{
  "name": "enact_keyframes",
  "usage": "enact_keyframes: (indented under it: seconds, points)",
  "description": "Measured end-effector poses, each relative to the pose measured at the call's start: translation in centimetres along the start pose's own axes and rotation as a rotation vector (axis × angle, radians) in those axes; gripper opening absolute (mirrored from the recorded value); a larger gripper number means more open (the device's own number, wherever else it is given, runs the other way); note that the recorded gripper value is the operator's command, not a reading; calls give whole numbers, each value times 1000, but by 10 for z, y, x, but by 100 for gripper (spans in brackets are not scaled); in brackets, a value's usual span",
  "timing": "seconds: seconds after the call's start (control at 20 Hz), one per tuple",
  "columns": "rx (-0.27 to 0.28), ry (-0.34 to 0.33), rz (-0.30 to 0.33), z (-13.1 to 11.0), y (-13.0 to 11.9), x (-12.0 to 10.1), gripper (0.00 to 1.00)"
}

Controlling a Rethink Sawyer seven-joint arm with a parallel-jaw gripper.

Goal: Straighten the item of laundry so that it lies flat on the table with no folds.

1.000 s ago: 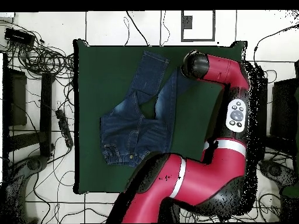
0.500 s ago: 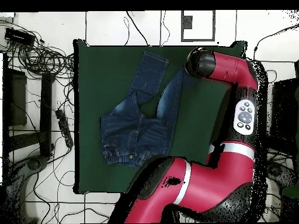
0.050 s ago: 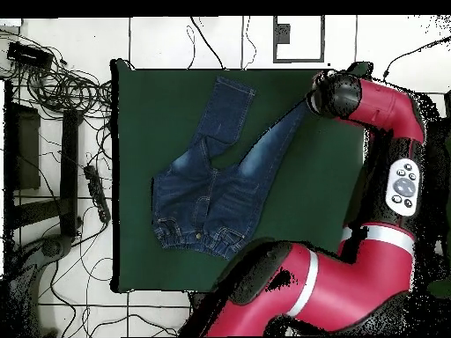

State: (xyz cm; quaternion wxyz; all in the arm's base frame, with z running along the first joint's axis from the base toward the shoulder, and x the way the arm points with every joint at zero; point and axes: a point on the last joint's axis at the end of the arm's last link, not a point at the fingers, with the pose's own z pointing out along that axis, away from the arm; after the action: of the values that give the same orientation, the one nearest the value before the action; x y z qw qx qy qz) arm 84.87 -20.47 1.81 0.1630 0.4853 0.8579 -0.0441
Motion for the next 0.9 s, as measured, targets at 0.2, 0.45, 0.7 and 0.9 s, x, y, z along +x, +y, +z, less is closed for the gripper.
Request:
enact_keyframes:
  seconds: [0.2, 0.45, 0.7, 0.9]
  points:
    - [32, 56, 54, -1, -25, -20, 0]
    - [45, 148, 134, -10, -69, -59, 0]
    - [34, 181, 133, -20, -136, -113, 0]
    - [29, 161, 105, -29, -176, -148, 100]
